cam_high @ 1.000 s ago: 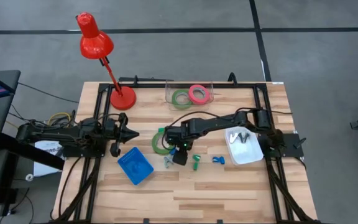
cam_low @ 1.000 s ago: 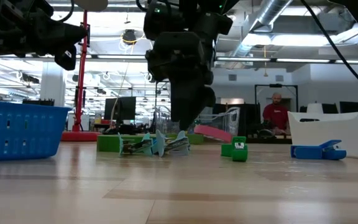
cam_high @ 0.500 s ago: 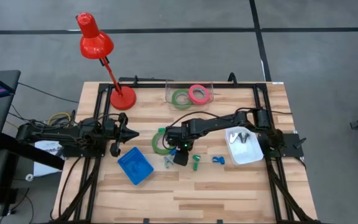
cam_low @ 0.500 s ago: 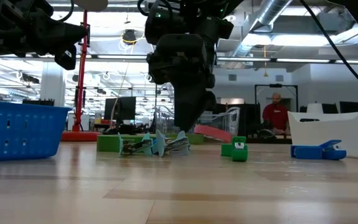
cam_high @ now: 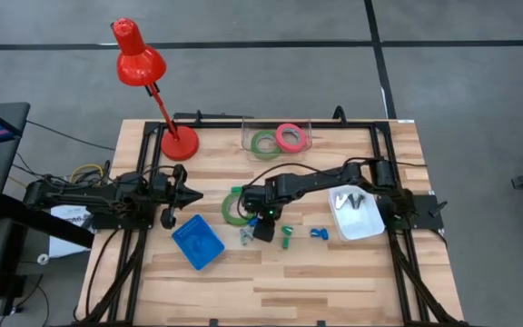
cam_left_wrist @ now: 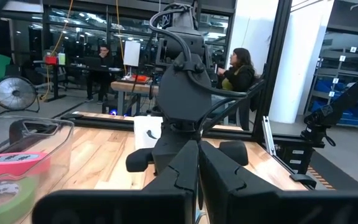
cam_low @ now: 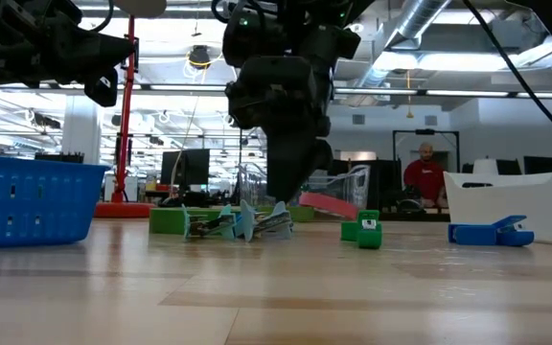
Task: Pick and place Stapler, Stapler remover, tape
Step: Put the gray stapler remover into the white bin
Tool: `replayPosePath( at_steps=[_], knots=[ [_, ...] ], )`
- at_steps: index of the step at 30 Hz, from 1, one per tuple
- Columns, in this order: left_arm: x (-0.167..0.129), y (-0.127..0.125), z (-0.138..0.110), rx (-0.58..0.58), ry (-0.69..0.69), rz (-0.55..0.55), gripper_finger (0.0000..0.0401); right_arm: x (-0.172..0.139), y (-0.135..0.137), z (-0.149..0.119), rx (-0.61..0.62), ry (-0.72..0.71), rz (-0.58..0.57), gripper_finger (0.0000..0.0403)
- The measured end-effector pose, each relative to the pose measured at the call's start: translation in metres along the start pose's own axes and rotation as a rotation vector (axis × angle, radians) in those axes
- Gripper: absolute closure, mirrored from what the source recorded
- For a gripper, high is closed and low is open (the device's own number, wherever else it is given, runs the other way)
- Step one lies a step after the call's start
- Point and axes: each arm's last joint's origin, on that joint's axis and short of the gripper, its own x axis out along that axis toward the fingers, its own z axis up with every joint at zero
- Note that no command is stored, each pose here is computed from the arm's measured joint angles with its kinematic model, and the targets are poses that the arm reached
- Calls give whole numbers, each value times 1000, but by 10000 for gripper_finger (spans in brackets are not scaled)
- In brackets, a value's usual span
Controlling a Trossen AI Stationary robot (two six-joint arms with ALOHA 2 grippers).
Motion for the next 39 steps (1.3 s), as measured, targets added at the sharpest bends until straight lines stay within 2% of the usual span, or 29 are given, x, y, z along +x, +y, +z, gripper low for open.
replayPosePath(
  at_steps=[6, 12, 28, 36, 39],
  knots=[
    [0, 0, 0, 0, 0, 0, 393, 1, 2, -1, 14, 0, -6, 219],
    [0, 0, 0, 0, 0, 0, 393, 7, 1, -1, 26, 5, -16, 216],
    [0, 0, 1, 0, -7, -1, 393, 6, 1, 0, 6, 15, 12, 311],
    [0, 0, 1, 0, -12, -1, 393, 7, 1, -1, 2, 17, 12, 394],
    [0, 0, 1, 1, -13, -1, 393, 7, 1, -1, 2, 17, 12, 395]
  ],
)
